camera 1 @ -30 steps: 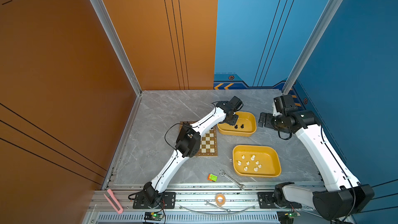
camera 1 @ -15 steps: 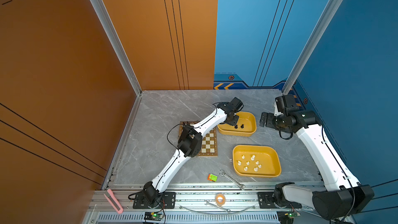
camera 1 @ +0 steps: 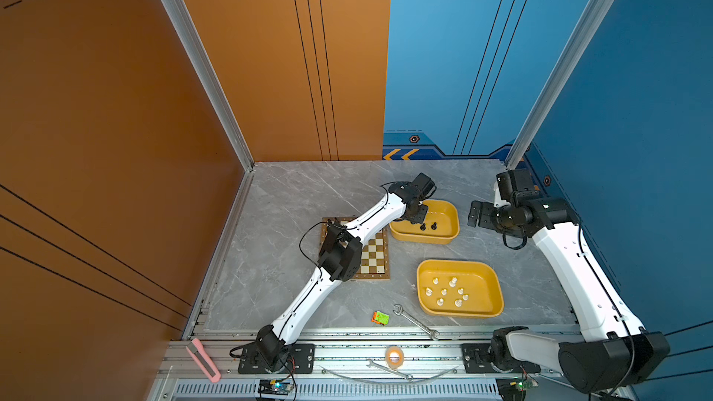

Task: Set up the chess pieces on the board
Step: 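Close the left gripper on the crowned black piece and lift it, then carry the black piece with the left gripper over the board's back rank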

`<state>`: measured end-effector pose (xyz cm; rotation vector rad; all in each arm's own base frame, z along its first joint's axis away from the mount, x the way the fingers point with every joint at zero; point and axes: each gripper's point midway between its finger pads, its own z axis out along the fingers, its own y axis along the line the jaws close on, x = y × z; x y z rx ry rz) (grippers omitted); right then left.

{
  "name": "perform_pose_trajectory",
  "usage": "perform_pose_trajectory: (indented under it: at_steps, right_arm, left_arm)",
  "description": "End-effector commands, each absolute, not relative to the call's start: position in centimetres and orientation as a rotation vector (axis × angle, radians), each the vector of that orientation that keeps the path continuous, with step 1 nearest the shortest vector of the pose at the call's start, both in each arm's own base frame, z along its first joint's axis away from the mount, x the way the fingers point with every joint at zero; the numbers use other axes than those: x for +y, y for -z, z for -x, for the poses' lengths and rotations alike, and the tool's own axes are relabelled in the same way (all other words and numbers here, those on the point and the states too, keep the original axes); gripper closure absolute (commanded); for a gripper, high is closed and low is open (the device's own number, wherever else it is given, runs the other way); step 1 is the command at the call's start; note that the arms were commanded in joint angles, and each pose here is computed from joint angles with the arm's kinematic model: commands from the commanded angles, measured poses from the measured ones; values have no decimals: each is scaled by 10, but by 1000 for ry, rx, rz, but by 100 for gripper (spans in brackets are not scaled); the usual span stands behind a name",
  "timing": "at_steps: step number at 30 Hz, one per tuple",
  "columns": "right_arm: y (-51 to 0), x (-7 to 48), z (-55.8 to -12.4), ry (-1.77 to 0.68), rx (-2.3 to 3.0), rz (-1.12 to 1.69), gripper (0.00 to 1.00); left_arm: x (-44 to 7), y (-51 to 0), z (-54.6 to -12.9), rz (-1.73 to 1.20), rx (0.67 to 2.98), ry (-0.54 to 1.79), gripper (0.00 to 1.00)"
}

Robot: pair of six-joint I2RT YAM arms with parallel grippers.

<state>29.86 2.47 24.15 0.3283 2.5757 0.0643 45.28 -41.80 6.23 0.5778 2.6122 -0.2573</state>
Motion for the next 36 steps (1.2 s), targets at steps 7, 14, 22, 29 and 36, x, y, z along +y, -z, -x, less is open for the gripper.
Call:
perform_pose_trajectory:
  at_steps: [7, 14, 22, 29, 36]
  right_arm:
    - [-241, 19, -290, -39, 2611, -307, 0]
    - [-242, 21, -293, -59, 2612, -297, 0]
    - [-243, 36, -304, -137, 2617, -264, 0]
    - [-242, 77, -318, -194, 2631, -136, 0]
    - [-243, 117, -333, -233, 2630, -19, 0]
  left_arm:
    - [-422, -75, -458, -565, 2581, 282, 89]
    - [-418, -104, -462, -565, 2524, 266, 91]
    - [-393, -164, -471, -529, 2432, 213, 90]
    - [-327, -218, -481, -403, 2392, 134, 90]
    - [-241, -222, -469, -277, 2459, -6, 90]
